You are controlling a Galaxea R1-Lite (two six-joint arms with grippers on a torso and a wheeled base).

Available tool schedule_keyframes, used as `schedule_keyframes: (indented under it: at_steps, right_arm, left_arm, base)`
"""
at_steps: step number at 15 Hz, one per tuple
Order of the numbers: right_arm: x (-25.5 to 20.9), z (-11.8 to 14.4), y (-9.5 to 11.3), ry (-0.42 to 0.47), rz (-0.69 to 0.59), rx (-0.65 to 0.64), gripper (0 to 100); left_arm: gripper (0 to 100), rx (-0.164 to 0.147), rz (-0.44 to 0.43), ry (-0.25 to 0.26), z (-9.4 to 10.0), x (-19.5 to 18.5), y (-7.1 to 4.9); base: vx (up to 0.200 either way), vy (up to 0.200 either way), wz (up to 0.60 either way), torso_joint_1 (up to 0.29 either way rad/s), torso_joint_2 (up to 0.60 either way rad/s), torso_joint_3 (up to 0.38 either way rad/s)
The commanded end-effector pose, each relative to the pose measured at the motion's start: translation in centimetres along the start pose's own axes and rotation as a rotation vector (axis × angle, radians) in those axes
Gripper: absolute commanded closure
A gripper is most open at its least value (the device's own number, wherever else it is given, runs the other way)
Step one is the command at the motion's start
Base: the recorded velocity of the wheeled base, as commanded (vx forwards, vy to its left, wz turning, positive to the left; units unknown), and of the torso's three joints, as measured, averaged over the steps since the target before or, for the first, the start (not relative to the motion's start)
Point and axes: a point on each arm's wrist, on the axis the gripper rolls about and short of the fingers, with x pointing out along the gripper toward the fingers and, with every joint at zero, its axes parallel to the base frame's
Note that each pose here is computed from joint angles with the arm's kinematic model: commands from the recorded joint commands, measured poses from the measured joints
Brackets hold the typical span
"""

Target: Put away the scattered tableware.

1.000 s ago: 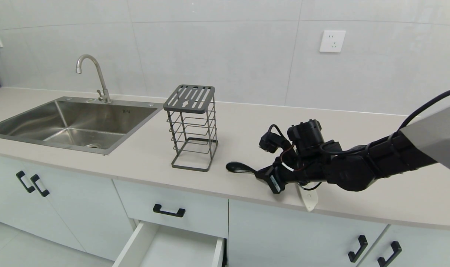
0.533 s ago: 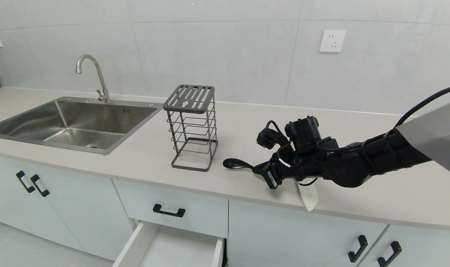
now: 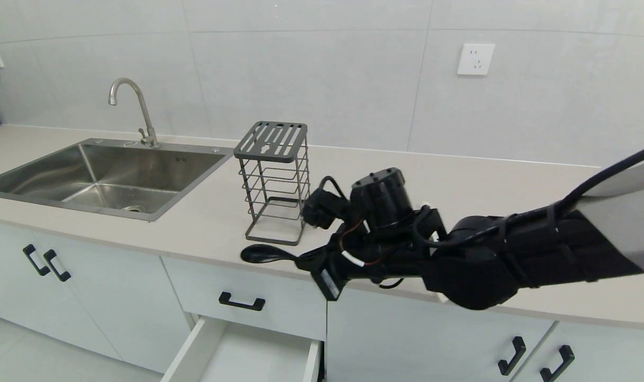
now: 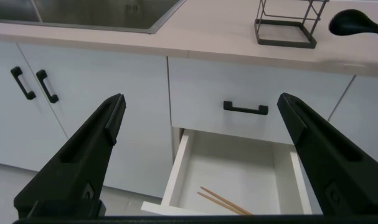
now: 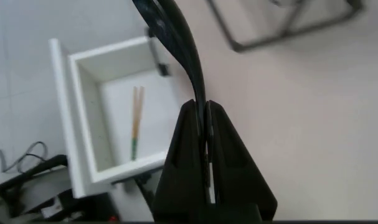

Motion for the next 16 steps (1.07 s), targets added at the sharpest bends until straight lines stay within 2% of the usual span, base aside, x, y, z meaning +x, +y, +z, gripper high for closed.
schedule_keyframes:
  at_steps: [1, 2, 3, 4, 6, 7, 16]
  right_arm:
    - [6.0, -0.3, 5.7, 0.039, 0.039, -0.013, 100]
    - [7.1, -0.9, 6.6, 0.059, 0.032, -0.010, 100]
    - [10.0, -2.5, 8.6, 0.099, 0.011, 0.015, 100]
    - [11.2, -3.4, 9.1, 0.120, -0.009, 0.016, 100]
    - [12.0, -4.4, 9.1, 0.144, -0.040, 0.014, 100]
    - [13.1, -5.8, 9.6, 0.176, -0.088, 0.001, 100]
    - [13.9, -6.5, 10.3, 0.196, -0.110, -0.019, 100]
  left_arm:
    - [0, 0.000, 0.001, 0.002, 0.0, 0.0, 0.0]
    - [0, 0.000, 0.001, 0.002, 0.0, 0.0, 0.0]
    - [0, 0.000, 0.000, 0.002, 0.0, 0.0, 0.0]
    - [0, 0.000, 0.001, 0.002, 0.0, 0.0, 0.0]
    - [0, 0.000, 0.000, 0.002, 0.0, 0.0, 0.0]
    - [0, 0.000, 0.001, 0.002, 0.0, 0.0, 0.0]
    - [0, 0.000, 0.001, 0.002, 0.0, 0.0, 0.0]
  base:
    - [0.000, 0.000, 0.00, 0.000, 0.00, 0.000]
    - [0.000, 0.000, 0.00, 0.000, 0.00, 0.000]
    - [0.000, 0.000, 0.00, 0.000, 0.00, 0.000]
    - [0.000, 0.000, 0.00, 0.000, 0.00, 0.000]
    - [0.000, 0.000, 0.00, 0.000, 0.00, 0.000]
    - [0.000, 0.000, 0.00, 0.000, 0.00, 0.000]
    - [0.000, 0.000, 0.00, 0.000, 0.00, 0.000]
